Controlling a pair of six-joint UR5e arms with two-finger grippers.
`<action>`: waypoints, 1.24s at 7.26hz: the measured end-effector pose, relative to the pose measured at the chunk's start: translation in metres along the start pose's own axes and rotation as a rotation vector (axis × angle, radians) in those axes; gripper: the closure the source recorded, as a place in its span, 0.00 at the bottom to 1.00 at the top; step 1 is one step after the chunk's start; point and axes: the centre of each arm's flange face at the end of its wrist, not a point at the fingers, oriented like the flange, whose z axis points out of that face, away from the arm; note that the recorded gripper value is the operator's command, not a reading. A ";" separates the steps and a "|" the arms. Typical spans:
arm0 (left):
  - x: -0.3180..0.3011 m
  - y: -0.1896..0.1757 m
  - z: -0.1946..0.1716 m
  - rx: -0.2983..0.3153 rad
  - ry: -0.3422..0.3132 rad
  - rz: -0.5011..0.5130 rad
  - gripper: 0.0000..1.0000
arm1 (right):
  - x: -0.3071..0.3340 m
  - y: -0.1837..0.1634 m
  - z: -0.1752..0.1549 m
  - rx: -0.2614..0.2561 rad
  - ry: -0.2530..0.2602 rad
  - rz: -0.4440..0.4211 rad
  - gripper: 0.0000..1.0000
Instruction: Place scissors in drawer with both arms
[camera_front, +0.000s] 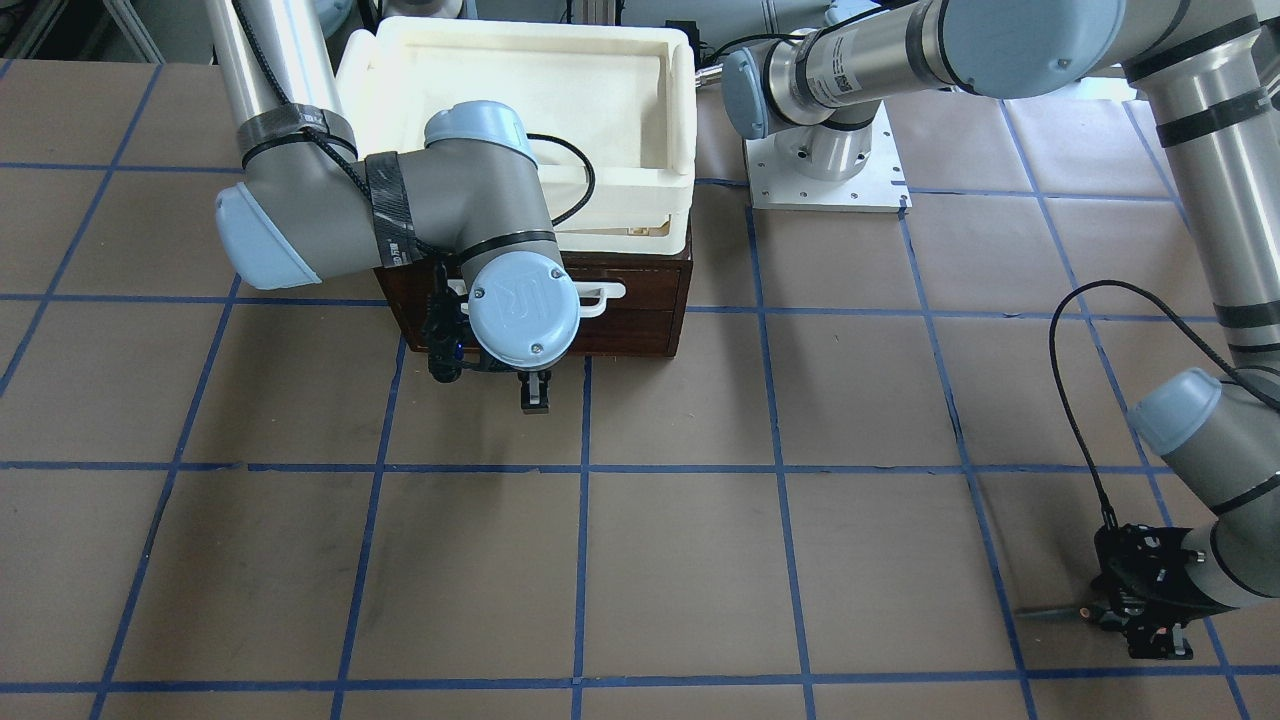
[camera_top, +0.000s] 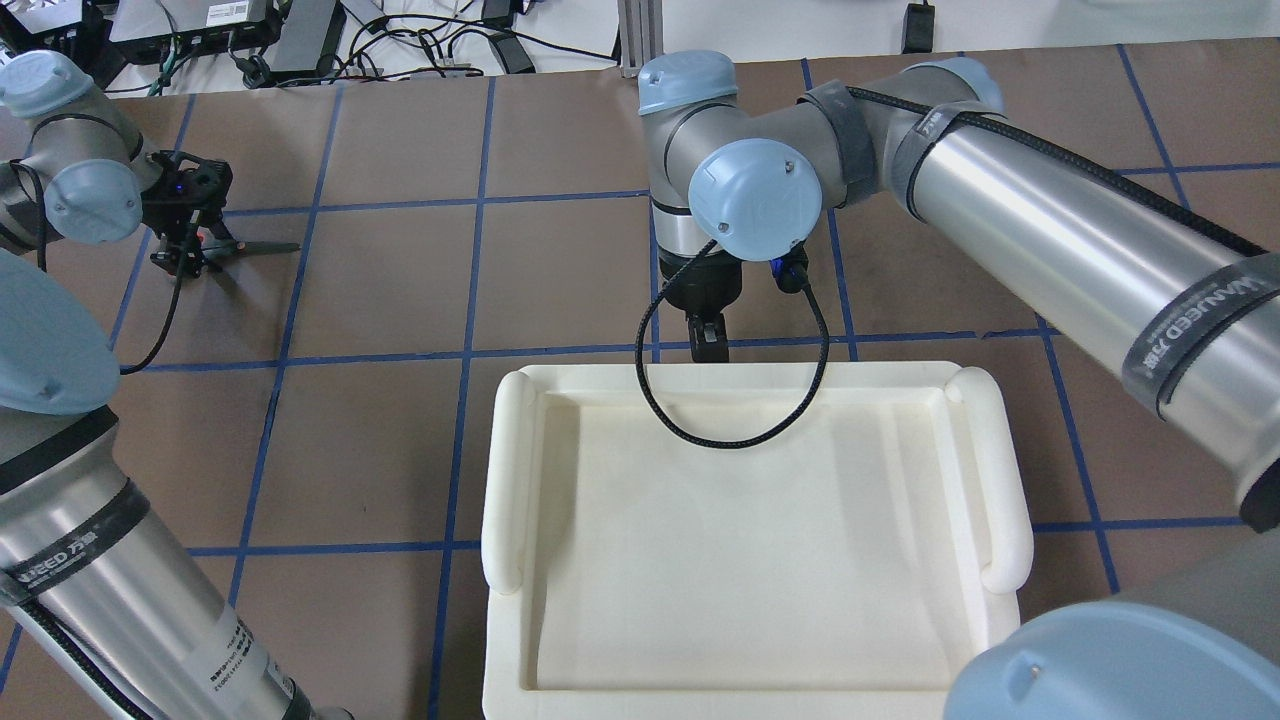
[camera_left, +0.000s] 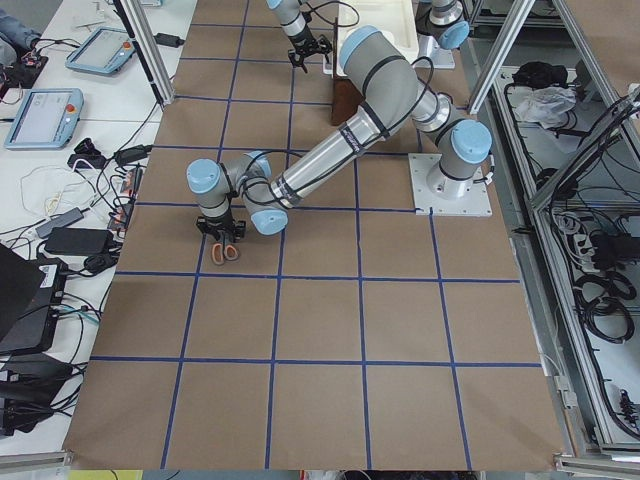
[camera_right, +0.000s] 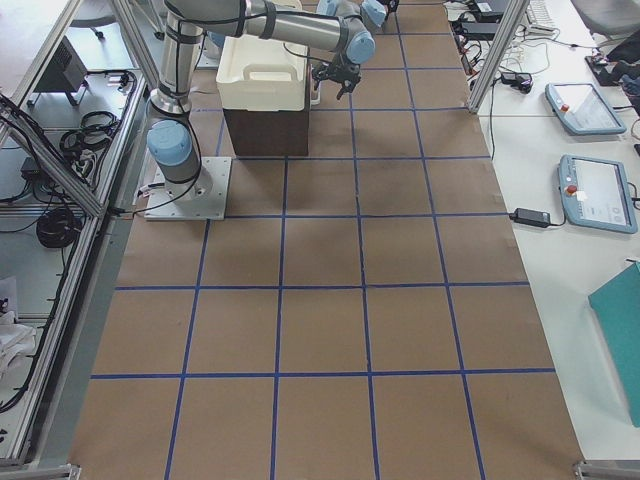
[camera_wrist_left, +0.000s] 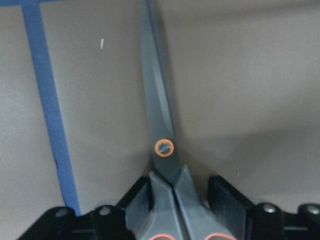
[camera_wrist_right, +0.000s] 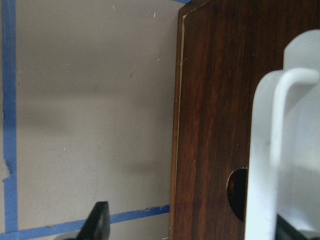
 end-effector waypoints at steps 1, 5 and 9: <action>0.000 0.000 0.000 0.000 0.000 -0.001 0.86 | 0.000 0.000 0.003 0.001 0.002 0.000 0.00; -0.001 -0.001 -0.009 -0.004 -0.010 -0.005 0.93 | -0.006 0.001 -0.003 -0.006 -0.065 -0.012 0.00; -0.003 -0.020 -0.048 -0.018 -0.049 0.015 1.00 | -0.013 -0.001 -0.014 -0.011 -0.123 -0.077 0.00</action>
